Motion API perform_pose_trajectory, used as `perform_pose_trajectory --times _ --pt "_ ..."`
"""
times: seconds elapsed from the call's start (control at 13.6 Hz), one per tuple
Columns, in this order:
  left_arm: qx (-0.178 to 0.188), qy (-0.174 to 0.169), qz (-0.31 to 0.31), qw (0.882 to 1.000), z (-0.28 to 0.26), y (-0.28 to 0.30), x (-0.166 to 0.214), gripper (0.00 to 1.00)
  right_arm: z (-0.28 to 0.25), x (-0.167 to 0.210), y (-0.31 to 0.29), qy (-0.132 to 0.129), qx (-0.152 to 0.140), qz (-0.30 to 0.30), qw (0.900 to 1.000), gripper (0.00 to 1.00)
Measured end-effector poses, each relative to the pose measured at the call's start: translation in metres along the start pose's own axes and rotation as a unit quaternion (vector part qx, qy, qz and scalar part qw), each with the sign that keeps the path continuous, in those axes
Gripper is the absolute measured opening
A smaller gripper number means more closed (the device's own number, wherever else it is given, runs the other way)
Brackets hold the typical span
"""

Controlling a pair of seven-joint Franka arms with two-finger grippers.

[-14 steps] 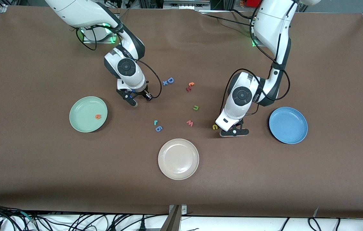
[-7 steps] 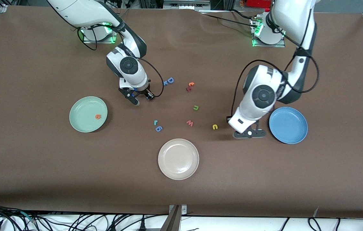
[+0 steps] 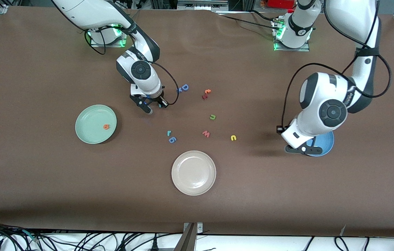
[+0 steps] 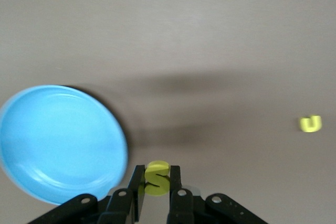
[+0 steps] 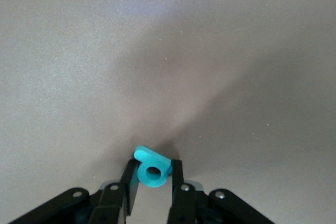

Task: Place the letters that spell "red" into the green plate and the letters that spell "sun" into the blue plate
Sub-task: 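Carry the s to the blue plate while the right gripper carries the d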

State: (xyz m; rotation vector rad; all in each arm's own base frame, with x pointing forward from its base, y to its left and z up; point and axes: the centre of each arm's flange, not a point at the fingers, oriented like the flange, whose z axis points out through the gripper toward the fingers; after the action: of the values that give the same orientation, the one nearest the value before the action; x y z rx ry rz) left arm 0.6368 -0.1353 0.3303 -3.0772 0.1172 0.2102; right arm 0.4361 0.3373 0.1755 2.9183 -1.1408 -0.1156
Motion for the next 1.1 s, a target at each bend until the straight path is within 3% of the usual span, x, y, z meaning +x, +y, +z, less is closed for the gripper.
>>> perform_pose_trajectory --times 0.22,0.44,0.81,1.1 --pt "0.017 -0.005 0.01 1.0 0.001 -0.029 -0.002 0.22 -0.021 0.032 0.002 0.024 0.0 0.002 1.0 0.3" --pt "0.021 -0.004 0.02 1.0 0.008 -0.045 -0.01 0.22 -0.07 0.084 0.015 0.051 -0.027 -0.026 0.998 0.3" --pt "0.012 0.027 0.04 0.999 0.036 -0.075 -0.034 0.22 -0.125 0.191 0.075 0.017 -0.036 -0.105 0.994 0.3" --pt "0.01 0.056 0.036 0.998 0.069 -0.084 -0.054 0.22 -0.114 0.25 0.124 0.004 -0.056 -0.153 0.987 0.3"
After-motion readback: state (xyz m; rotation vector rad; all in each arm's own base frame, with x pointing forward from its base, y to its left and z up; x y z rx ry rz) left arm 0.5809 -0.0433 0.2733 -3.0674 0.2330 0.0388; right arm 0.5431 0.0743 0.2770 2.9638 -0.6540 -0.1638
